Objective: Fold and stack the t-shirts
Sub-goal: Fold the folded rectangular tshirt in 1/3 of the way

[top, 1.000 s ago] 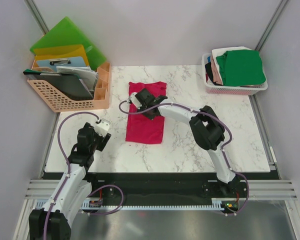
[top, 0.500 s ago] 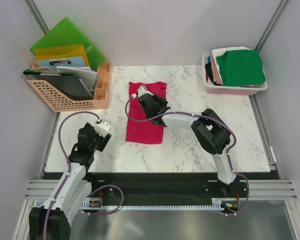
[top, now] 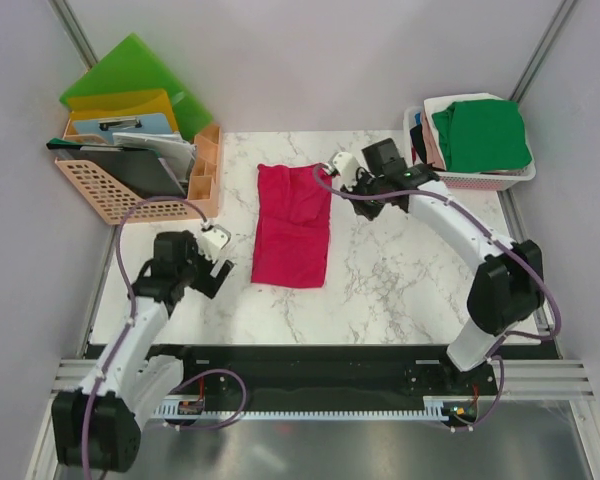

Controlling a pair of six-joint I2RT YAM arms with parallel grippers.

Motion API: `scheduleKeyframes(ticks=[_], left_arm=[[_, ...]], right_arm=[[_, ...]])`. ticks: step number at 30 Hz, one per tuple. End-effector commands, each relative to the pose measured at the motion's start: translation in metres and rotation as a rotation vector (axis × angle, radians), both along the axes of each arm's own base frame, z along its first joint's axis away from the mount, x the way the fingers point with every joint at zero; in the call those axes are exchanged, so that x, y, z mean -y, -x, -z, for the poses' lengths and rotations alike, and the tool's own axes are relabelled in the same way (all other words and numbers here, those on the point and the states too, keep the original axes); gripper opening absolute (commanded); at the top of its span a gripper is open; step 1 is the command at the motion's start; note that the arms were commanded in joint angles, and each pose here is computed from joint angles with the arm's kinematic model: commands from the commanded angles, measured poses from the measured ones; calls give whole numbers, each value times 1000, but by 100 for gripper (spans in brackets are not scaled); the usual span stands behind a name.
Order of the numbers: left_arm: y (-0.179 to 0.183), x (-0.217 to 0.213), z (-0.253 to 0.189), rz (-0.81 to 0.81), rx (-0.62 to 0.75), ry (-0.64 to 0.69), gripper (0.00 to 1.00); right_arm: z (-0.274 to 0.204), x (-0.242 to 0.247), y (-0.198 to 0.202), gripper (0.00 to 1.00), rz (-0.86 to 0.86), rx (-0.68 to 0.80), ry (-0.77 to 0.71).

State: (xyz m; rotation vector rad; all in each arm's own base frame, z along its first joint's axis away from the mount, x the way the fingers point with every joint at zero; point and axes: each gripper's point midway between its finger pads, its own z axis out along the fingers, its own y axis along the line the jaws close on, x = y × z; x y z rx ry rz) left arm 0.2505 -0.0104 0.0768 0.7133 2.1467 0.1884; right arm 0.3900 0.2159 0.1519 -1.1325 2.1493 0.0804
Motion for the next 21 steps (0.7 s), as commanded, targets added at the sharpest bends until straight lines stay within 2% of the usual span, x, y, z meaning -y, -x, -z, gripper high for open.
scheduleKeyframes(ticks=[1,2,3,5,7,8,9,10,12,13,14,15,16,18,21], left_arm=[[15,87,-50,372,-259,340,100],[30,119,-68,519,-346,497,100],[36,129,-79,543,-486,571,100],[22,136,-95,582,-456,577,100],[-2,133,-106,539,-334,520,100],[-16,124,-107,473,-286,464,100],[-22,125,-113,454,-255,458,100],[-32,124,-116,439,-227,449,100],[-43,123,-115,426,-242,435,100],[-43,124,-100,422,-314,440,100],[-45,128,-99,439,-340,458,100],[-46,131,-96,462,-362,464,100],[-42,134,-81,465,-453,491,100],[-47,146,-89,528,-477,545,100],[-64,153,-82,543,-551,575,100]], right_arm=[[-35,-18,133,3,-480,-451,-284],[-33,-14,137,6,-476,-468,-262],[-29,-7,139,10,-462,-480,-229],[-18,6,140,13,-418,-469,-167],[-15,12,137,24,-364,-396,-168],[-14,14,135,36,-348,-357,-169],[-28,12,124,48,-335,-243,-197],[-14,19,127,72,-306,-236,-179],[-21,27,102,84,-231,-78,-156],[-9,32,100,91,-180,-71,-144],[-13,36,84,91,-136,-2,-140],[-10,36,84,93,-136,-10,-156],[-10,33,84,95,-142,-29,-184],[-9,17,89,95,-213,-154,-282],[10,7,94,94,-255,-328,-299]])
